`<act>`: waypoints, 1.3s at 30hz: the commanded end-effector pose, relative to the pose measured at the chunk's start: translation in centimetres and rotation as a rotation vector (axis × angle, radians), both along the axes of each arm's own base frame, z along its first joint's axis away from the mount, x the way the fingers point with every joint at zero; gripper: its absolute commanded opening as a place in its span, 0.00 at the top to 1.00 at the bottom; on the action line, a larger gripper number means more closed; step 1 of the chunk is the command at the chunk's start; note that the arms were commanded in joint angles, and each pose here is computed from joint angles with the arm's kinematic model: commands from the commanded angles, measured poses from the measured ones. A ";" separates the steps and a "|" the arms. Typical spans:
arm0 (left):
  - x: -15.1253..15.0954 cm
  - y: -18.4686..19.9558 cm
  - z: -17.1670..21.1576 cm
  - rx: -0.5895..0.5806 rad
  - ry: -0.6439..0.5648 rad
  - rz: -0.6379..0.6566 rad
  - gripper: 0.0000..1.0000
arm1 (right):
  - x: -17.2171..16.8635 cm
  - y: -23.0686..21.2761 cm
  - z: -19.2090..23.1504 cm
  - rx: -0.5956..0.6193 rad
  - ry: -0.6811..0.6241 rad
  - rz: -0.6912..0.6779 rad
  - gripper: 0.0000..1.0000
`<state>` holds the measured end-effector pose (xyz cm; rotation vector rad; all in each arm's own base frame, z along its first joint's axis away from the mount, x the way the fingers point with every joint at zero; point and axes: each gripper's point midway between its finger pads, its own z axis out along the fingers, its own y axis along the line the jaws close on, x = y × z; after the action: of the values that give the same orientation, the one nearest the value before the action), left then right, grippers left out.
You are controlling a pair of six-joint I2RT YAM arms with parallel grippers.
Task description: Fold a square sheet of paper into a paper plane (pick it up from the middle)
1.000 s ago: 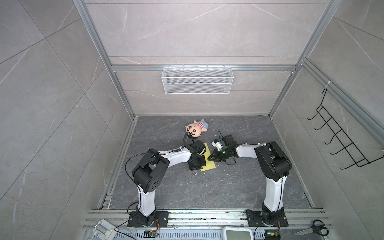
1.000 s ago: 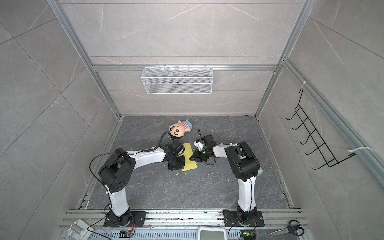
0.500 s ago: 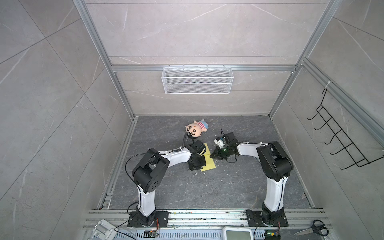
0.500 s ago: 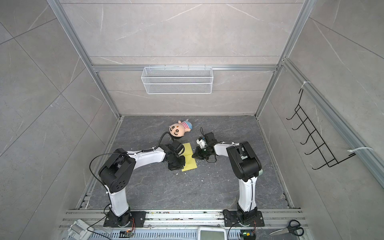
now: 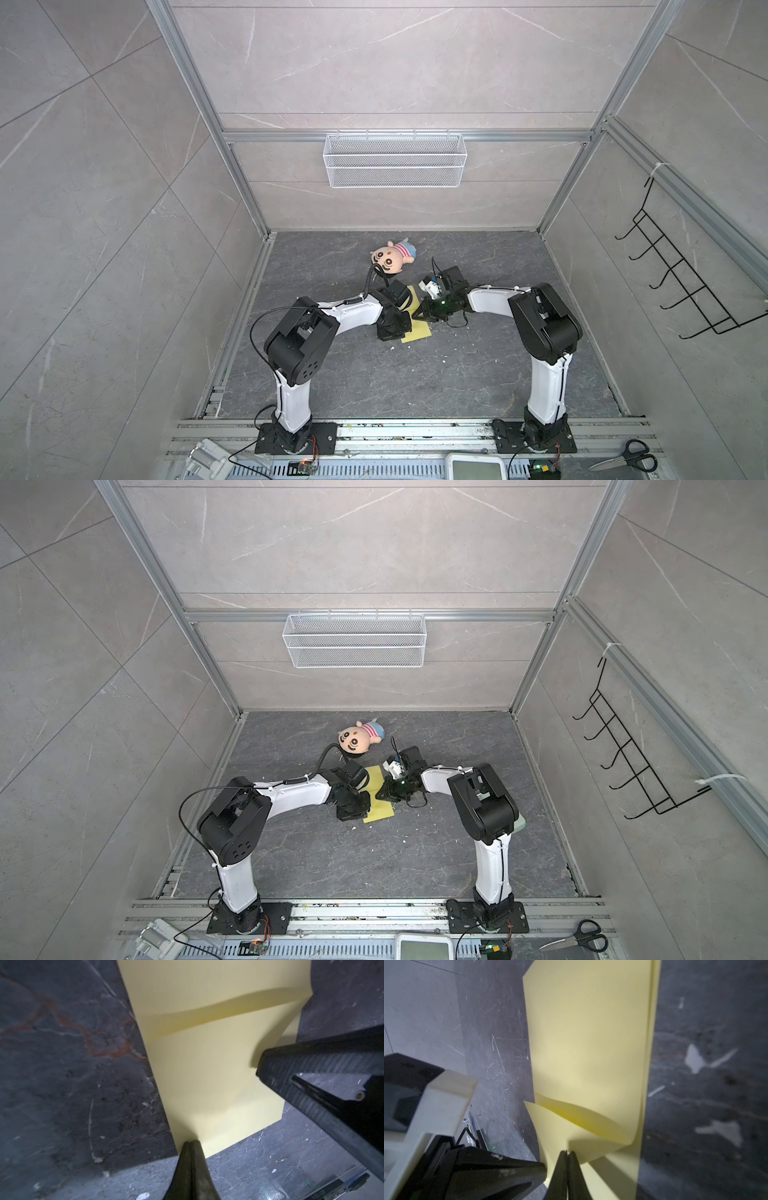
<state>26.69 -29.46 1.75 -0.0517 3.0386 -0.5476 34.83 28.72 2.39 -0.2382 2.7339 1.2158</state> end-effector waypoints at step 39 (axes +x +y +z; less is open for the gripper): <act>4.3 -0.1 6.8 -0.180 -0.194 0.034 0.70 | -0.2 -4.0 4.6 0.051 -0.071 -0.224 0.46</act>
<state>29.98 -29.28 7.78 -0.0483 2.8439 -0.7057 35.40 23.89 7.08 -0.0169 2.5974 1.1332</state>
